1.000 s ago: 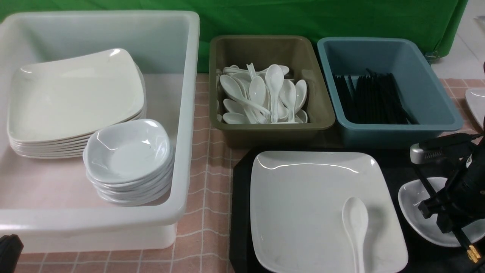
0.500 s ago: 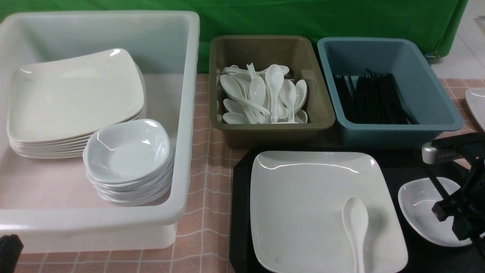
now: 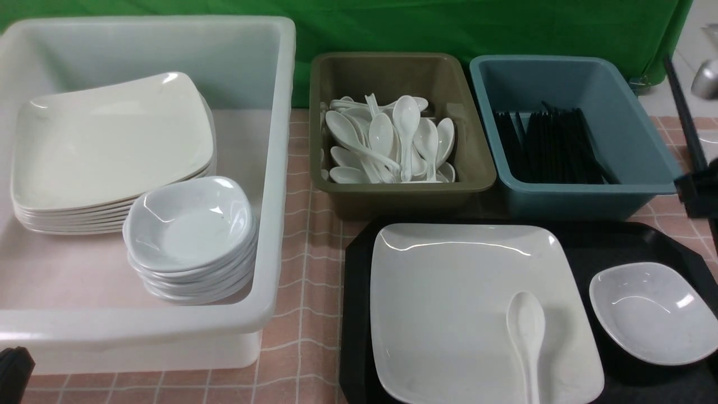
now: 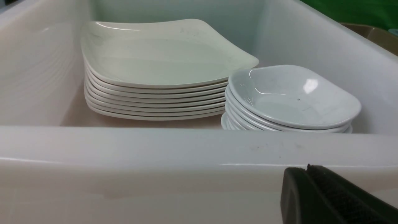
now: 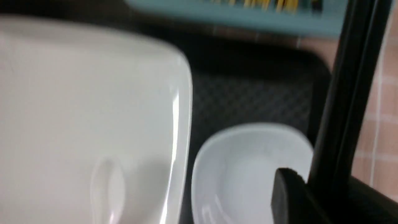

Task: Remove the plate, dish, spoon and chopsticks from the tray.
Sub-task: Use the right arm to put the chopsticks into the small storage box on the right, then use the left arm to grab a soup spoon from the plate

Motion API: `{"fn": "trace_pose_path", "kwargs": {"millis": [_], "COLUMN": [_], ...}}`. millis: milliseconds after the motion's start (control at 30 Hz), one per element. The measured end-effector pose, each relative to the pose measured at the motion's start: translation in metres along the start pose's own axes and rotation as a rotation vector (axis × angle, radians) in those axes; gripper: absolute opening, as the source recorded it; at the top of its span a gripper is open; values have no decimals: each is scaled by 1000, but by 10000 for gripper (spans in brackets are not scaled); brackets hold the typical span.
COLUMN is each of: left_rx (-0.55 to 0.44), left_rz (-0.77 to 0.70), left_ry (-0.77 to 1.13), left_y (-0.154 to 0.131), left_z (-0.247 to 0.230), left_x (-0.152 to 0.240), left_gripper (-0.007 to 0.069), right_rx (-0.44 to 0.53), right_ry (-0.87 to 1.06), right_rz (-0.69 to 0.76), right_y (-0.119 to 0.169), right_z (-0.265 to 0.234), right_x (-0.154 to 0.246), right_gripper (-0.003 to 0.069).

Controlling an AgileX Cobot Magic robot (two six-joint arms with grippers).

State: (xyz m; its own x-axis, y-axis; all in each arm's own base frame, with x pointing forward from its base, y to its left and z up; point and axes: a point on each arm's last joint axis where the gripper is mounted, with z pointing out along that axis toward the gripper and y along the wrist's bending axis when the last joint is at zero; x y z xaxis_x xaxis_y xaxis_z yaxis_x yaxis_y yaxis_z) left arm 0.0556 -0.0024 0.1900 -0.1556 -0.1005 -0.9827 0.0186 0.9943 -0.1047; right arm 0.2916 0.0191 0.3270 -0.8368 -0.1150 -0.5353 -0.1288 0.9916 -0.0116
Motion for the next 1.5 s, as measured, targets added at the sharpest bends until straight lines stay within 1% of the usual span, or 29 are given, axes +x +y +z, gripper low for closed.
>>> {"fn": "trace_pose_path", "kwargs": {"millis": [100, 233, 300, 333, 400, 433, 467, 500, 533, 567, 633, 667, 700, 733, 800, 867, 900, 1000, 1067, 1100, 1133, 1167, 1267, 1300, 1333, 1367, 1400, 1433, 1500], "left_rx": [0, 0, 0, 0, 0, 0, 0, 0, 0, 0, 0, 0, 0, 0, 0, 0, 0, 0, 0, 0, 0, 0, 0, 0, 0, 0, 0, 0, 0], "left_rz": [0, 0, 0, 0, 1, 1, 2, 2, 1, 1, 1, 1, 1, 1, 1, 1, 1, 1, 1, 1, 1, 1, 1, 1, 0, 0, 0, 0, 0], "left_ry": [0, 0, 0, 0, 0, 0, 0, 0, 0, 0, 0, 0, 0, 0, 0, 0, 0, 0, 0, 0, 0, 0, 0, 0, 0, 0, 0, 0, 0], "left_y": [0, 0, 0, 0, 0, 0, 0, 0, 0, 0, 0, 0, 0, 0, 0, 0, 0, 0, 0, 0, 0, 0, 0, 0, 0, 0, 0, 0, 0], "left_z": [0, 0, 0, 0, 0, 0, 0, 0, 0, 0, 0, 0, 0, 0, 0, 0, 0, 0, 0, 0, 0, 0, 0, 0, 0, 0, 0, 0, 0], "left_x": [0, 0, 0, 0, 0, 0, 0, 0, 0, 0, 0, 0, 0, 0, 0, 0, 0, 0, 0, 0, 0, 0, 0, 0, 0, 0, 0, 0, 0], "left_gripper": [5, 5, 5, 5, 5, 5, 5, 5, 5, 5, 5, 5, 5, 5, 5, 5, 5, 5, 5, 5, 5, 5, 5, 5, 5, 5, 5, 5, 5], "right_rx": [3, 5, 8, 11, 13, 19, 21, 21, 24, 25, 26, 25, 24, 24, 17, 11, 9, 4, -2, -4, -6, -10, -29, -31, -48, -49, -75, -76, -95], "right_ry": [-124, -271, -305, -355, -386, -434, -439, -441, -446, -447, -424, -399, -385, -379, -328, -285, -261, -213, -167, -164, -137, -113, -14, 2, 69, 89, 164, 171, 226], "right_rz": [13, 43, 51, 65, 73, 78, 79, 80, 83, 83, 86, 89, 93, 94, 120, 142, 147, 153, 147, 146, 138, 134, 132, 133, 136, 134, 134, 133, 119], "right_y": [-2, -5, -6, -8, -9, -11, -12, -12, -13, -13, -14, -14, -14, -14, -13, -13, -12, -12, -10, -10, -9, -8, -4, -3, 0, 1, 5, 5, 9], "right_z": [1, 28, 42, 60, 76, 99, 114, 116, 142, 150, 173, 185, 191, 193, 203, 202, 199, 185, 150, 147, 122, 103, 49, 41, 19, 13, -10, -12, -33], "right_x": [-28, -69, -78, -91, -97, -105, -106, -106, -106, -105, -100, -96, -94, -93, -86, -83, -82, -81, -82, -82, -83, -82, -69, -67, -55, -51, -33, -31, -8], "right_gripper": [166, 166, 166, 166, 166, 166, 166, 166, 169, 176, 214, 265, 297, 312, 388, 414, 415, 395, 294, 285, 220, 173, 52, 52, 30, 30, 30, 30, 30]}}
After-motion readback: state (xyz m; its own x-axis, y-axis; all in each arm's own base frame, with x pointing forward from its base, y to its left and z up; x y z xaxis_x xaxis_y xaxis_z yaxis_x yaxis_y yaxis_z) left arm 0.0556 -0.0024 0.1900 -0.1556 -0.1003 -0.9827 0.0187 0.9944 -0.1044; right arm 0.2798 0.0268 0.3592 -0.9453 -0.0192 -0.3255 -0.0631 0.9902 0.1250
